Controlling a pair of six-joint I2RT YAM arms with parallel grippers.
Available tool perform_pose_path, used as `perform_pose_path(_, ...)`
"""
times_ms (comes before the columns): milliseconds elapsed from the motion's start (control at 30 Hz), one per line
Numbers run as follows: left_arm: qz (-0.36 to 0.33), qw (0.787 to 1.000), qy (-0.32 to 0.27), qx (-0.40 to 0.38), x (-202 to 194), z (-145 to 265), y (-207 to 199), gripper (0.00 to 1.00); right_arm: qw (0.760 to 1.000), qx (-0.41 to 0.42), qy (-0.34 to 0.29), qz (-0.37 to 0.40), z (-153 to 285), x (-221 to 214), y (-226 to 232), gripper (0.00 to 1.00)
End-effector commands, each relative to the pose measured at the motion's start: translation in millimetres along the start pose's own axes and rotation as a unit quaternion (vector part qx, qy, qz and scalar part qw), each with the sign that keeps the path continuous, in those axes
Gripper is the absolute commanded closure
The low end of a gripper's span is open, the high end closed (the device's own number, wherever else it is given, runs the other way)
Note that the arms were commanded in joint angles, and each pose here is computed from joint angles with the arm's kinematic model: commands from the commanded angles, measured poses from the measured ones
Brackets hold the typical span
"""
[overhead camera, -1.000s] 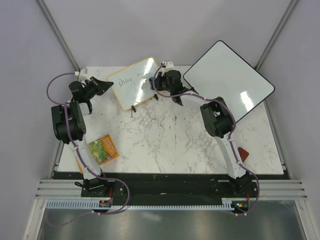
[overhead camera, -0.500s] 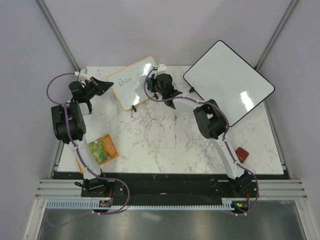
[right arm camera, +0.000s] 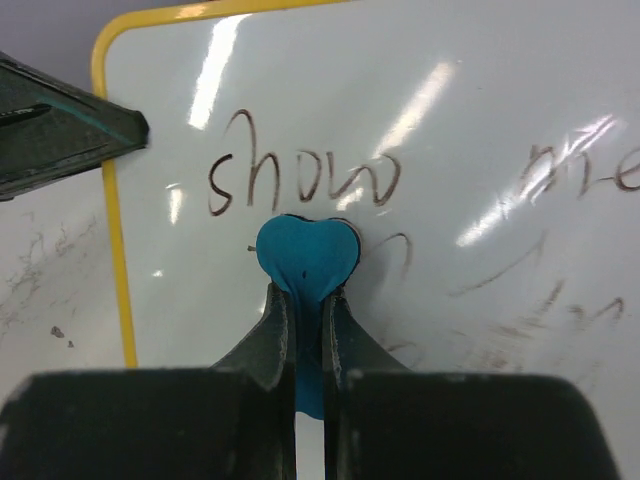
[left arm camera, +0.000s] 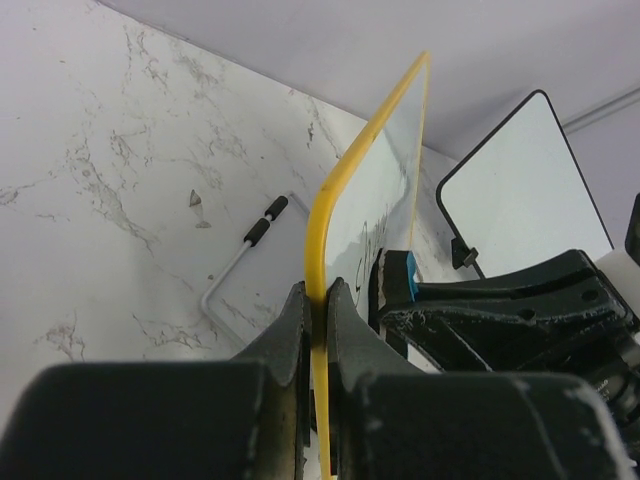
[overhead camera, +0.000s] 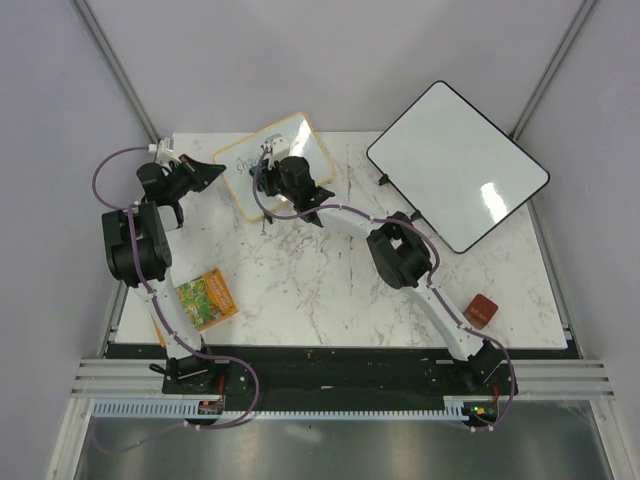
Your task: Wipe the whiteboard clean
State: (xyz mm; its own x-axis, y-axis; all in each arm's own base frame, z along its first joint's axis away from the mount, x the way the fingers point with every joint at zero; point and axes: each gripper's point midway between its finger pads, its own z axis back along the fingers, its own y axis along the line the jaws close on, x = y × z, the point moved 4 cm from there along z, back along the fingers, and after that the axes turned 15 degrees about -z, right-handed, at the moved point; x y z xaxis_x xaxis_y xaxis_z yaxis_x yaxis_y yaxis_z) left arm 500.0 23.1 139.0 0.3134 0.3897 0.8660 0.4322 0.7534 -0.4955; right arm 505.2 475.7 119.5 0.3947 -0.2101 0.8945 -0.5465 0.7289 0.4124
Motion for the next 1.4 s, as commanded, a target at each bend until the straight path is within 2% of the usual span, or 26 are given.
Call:
perform_pose_path(0,-0.032,0.999,0.003,0.011,-3,-3,10,0.98,0.998,-0.036,0.042,0.005,-5,-31,-5,1.0)
perform_pose_path(300,-0.031,0.999,0.004,0.014,-2,-2,10,0.98,0.98,-0.181,0.02,-0.076,8,3,-103,1.0)
perform_pose_path(467,-0.031,0.999,0.007,0.016,-4,-2,11,0.98,0.966,-0.246,0.024,-0.076,21,0,-136,1.0)
perform_pose_path(567,-0.031,0.999,0.009,0.02,-4,-1,12,0.98,0.964,-0.247,0.039,-0.087,24,-2,-144,1.0)
perform_pose_path(800,-0.029,0.999,0.01,0.023,-5,-1,13,0.98,0.976,-0.177,0.084,-0.095,26,-14,-132,1.0)
perform_pose_path(967,-0.029,0.999,0.011,0.022,-5,-1,12,0.98,0.975,-0.162,0.113,-0.099,34,-29,-124,1.0)
perform_pose_path(1367,-0.027,0.999,0.011,0.013,-5,-2,10,0.98,0.978,-0.151,0.146,-0.018,34,-57,-63,1.0)
